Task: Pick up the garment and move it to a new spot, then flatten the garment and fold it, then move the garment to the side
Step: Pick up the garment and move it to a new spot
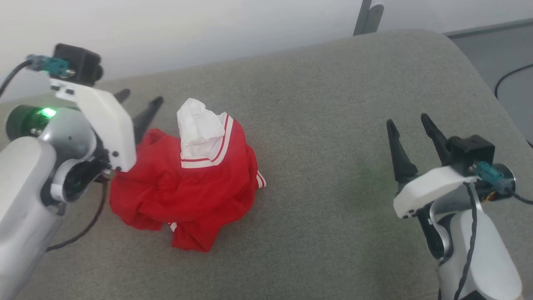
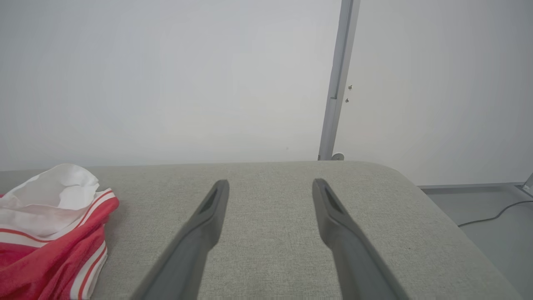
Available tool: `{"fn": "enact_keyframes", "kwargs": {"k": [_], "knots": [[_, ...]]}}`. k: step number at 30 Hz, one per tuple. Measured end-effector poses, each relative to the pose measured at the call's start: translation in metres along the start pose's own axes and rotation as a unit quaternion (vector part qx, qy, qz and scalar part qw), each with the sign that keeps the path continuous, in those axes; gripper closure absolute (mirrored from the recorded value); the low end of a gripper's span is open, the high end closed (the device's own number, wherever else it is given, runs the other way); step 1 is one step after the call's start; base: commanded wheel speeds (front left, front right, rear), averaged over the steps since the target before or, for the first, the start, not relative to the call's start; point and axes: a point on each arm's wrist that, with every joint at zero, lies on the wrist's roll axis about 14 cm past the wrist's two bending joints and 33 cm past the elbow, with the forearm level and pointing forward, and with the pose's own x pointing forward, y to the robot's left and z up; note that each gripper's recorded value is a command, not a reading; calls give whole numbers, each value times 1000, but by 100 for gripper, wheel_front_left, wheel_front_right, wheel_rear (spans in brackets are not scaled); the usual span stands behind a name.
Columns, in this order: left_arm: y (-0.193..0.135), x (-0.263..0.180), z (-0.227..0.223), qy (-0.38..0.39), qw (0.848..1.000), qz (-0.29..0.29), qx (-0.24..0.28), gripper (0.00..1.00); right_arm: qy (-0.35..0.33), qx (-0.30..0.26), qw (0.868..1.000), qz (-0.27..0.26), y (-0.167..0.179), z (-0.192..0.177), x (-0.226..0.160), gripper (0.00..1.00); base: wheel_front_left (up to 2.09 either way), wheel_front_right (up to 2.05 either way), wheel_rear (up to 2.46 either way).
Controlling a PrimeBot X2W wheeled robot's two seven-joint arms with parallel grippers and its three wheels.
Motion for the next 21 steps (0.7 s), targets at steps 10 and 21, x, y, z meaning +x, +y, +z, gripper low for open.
{"fn": "enact_keyframes", "kwargs": {"k": [10, 21], "knots": [[42, -52, 14, -118, 991, 68, -2, 0, -12, -1, 1000, 4, 0, 1, -12, 0, 0, 0, 0], [91, -127, -36, -170, 972, 163, -28, 0, -23, -5, 999, 43, 19, 1, -11, 0, 0, 0, 0]]}}
